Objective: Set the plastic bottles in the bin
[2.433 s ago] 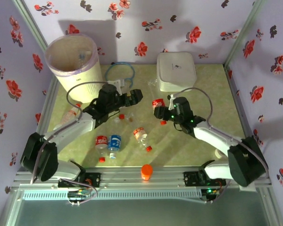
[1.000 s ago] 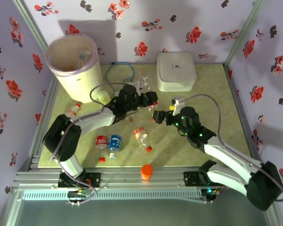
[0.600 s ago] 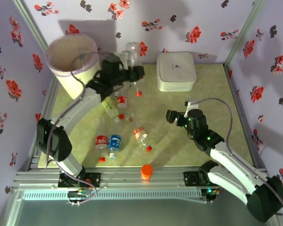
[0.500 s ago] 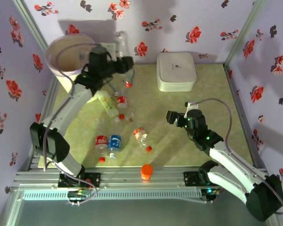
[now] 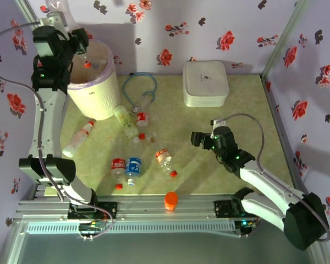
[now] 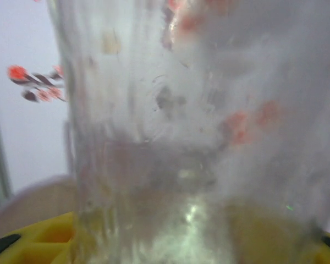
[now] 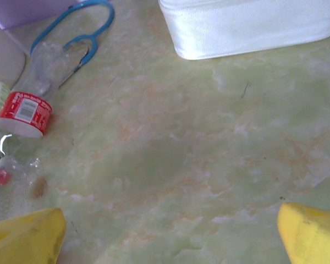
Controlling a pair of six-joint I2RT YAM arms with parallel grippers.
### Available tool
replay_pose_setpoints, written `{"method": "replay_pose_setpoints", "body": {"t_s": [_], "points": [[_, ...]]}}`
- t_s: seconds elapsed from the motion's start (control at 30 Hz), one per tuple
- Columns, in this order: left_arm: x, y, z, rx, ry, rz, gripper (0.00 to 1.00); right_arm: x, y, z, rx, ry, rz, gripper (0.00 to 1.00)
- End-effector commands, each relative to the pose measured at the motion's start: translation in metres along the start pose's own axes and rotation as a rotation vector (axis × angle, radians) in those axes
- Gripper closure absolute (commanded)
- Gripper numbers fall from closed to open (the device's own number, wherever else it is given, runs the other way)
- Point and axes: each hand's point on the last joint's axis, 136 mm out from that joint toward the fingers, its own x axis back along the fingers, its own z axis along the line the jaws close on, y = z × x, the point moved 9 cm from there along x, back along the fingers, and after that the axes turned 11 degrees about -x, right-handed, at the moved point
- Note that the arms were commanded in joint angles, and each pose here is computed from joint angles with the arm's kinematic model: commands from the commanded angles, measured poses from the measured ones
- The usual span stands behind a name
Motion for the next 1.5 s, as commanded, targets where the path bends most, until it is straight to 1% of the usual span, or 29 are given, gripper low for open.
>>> {"method": "replay_pose_setpoints", "body": {"t_s": [0.0,0.07,0.13,0.27,0.37,0.4,0.5,0.7,0.9,0.93,1.03,1.17,1.2,1.27,1.3,1.37,1.47], "points": [[-0.030,-0.022,0.014,-0.110,0.073,0.132,1.00,0.002,0.011,0.008,0.016,0.039,-0.030,0.01],[-0.048,-0.034,0.022,-0.154,0.111,0.204,1.00,0.002,0.011,0.007,0.017,0.035,-0.031,0.01],[-0.064,-0.045,0.032,-0.166,0.148,0.273,1.00,0.000,0.009,0.006,0.019,0.027,-0.025,0.01],[-0.091,-0.071,0.044,-0.183,0.167,0.393,1.00,-0.001,0.006,0.004,0.017,0.025,-0.007,0.01],[-0.104,-0.094,0.050,-0.215,0.168,0.480,1.00,0.000,0.004,0.002,0.019,0.016,-0.005,0.01],[-0.107,-0.101,0.052,-0.245,0.162,0.510,1.00,0.000,0.004,0.002,0.021,0.013,-0.007,0.01],[-0.113,-0.126,0.057,-0.258,0.144,0.589,1.00,-0.003,0.002,0.001,0.020,0.007,-0.003,0.01],[-0.119,-0.181,0.065,-0.200,0.053,0.766,1.00,-0.008,-0.001,0.000,0.015,0.006,0.013,0.01],[-0.130,-0.224,0.066,-0.113,-0.028,0.872,1.00,-0.007,0.000,0.000,0.017,0.001,0.010,0.01],[-0.132,-0.232,0.065,-0.102,-0.042,0.887,0.98,-0.008,0.001,0.000,0.016,0.000,0.009,0.01],[-0.139,-0.253,0.062,-0.088,-0.069,0.932,0.82,-0.009,0.001,0.001,0.013,0.001,0.011,0.01],[-0.145,-0.280,0.058,-0.100,-0.090,0.980,0.67,-0.011,0.002,0.002,0.012,0.002,0.014,0.01],[-0.146,-0.284,0.057,-0.102,-0.093,0.985,0.61,-0.011,0.002,0.002,0.012,0.001,0.016,0.01],[-0.147,-0.294,0.054,-0.105,-0.102,0.999,0.44,-0.013,0.003,0.003,0.014,0.001,0.017,0.01],[-0.146,-0.298,0.053,-0.107,-0.105,1.012,0.37,-0.013,0.003,0.004,0.014,0.003,0.019,0.01],[-0.150,-0.299,0.050,-0.119,-0.112,0.987,0.19,-0.015,0.005,0.005,0.014,0.009,0.022,0.01],[-0.150,-0.295,0.043,-0.142,-0.127,0.972,0.01,-0.018,0.005,0.008,0.014,0.015,0.036,0.01]]}}
